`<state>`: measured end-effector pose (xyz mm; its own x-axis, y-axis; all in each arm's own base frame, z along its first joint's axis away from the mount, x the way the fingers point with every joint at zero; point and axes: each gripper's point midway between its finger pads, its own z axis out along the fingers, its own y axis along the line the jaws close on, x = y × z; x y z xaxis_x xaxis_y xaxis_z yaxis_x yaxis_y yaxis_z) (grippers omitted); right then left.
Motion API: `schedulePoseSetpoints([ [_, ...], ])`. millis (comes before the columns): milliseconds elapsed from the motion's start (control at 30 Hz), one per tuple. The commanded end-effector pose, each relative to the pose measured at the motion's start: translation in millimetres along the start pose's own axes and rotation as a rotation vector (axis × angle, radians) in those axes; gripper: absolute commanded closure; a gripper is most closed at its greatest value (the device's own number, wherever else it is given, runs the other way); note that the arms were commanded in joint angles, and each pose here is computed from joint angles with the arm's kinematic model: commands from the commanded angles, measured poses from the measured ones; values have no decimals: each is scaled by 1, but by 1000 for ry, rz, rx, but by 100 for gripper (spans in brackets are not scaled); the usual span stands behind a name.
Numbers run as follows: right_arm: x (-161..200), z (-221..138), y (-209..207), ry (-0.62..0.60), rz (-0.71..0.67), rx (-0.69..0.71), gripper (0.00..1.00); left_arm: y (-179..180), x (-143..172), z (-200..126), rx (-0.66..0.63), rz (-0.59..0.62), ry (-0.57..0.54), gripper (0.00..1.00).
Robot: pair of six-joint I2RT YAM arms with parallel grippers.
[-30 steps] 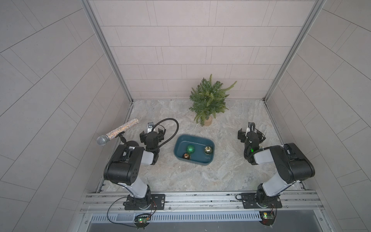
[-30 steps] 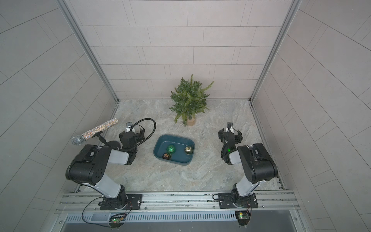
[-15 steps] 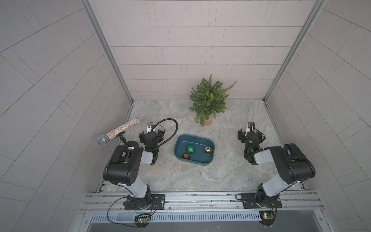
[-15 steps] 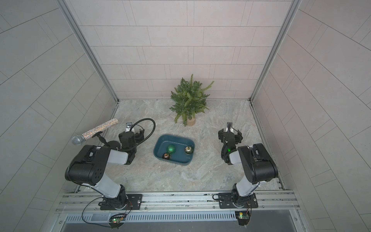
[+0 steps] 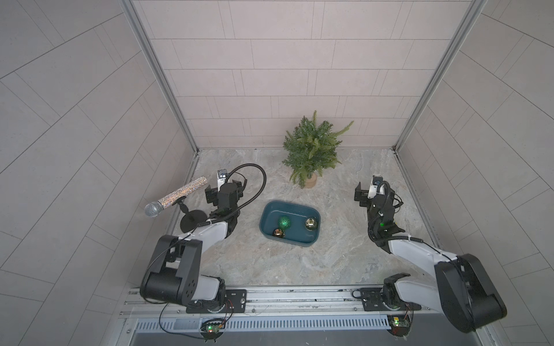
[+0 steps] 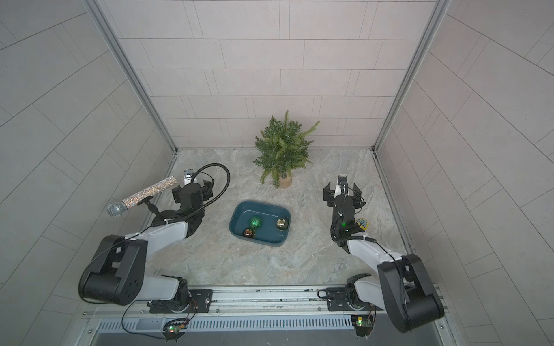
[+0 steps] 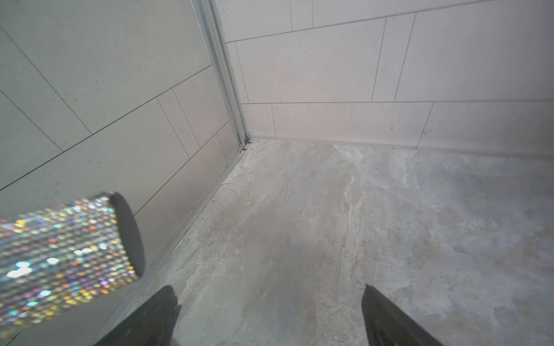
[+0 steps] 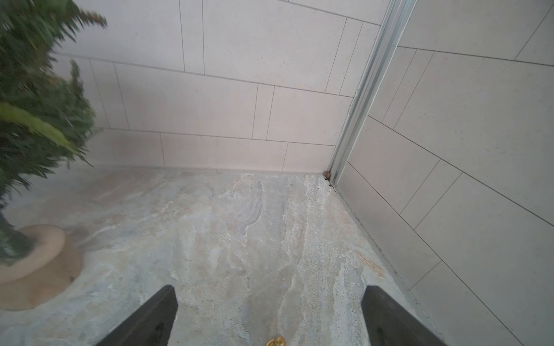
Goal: Decorate the small christmas tree with ornaments
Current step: Pick up an ornament from the container.
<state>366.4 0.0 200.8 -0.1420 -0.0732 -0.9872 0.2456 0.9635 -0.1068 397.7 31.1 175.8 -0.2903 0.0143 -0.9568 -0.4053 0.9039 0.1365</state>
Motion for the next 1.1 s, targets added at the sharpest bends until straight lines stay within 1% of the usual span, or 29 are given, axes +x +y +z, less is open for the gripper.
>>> schedulePoseSetpoints([
  [0,4,-7,14,88,85,-92,0,0,-18,-10,32,-102,58,0],
  [100,-4,-12,19,165,222,-131,0,-11,-38,-21,113,-253,115,0],
  [167,-6,-18,25,228,368,-186,0,-13,-43,-30,124,-407,195,0],
  [200,-5,-21,27,237,450,-199,0,-19,-44,-33,161,-445,224,0],
  [233,-2,-22,26,235,561,-193,0,-25,-44,-38,207,-481,245,0],
  [267,-1,-24,26,208,661,-210,0,-33,-41,-43,259,-525,264,0],
  [300,-1,-26,30,192,734,-252,0,-38,-40,-49,309,-549,269,0],
  [333,-6,-31,40,193,778,-334,0,-44,-38,-57,362,-566,277,0],
  [367,-7,-36,51,240,763,-395,0,-47,-31,-65,390,-584,310,0],
  [433,-10,-49,76,348,671,-513,4,-53,-14,-80,443,-591,390,0],
  [467,-8,-59,86,394,626,-545,5,-56,-3,-89,474,-583,433,0],
  [500,-8,-66,92,411,590,-564,5,-58,4,-95,486,-604,474,0],
  [533,-6,-76,100,433,533,-585,7,-58,12,-103,500,-592,509,1],
  [567,-1,-85,106,466,462,-592,8,-58,19,-110,511,-578,541,2],
  [633,-3,-102,119,519,307,-622,11,-56,30,-123,531,-562,588,4],
  [667,4,-112,126,561,236,-636,12,-57,35,-128,554,-536,601,4],
  [767,25,-133,142,678,86,-686,17,-59,54,-139,587,-505,656,4],
  [867,41,-146,153,769,-68,-695,20,-63,69,-143,599,-488,705,6],
  [967,51,-157,163,830,-218,-696,23,-65,75,-143,601,-493,722,7],
  [1067,60,-164,175,866,-310,-708,24,-70,75,-142,625,-498,736,7],
])
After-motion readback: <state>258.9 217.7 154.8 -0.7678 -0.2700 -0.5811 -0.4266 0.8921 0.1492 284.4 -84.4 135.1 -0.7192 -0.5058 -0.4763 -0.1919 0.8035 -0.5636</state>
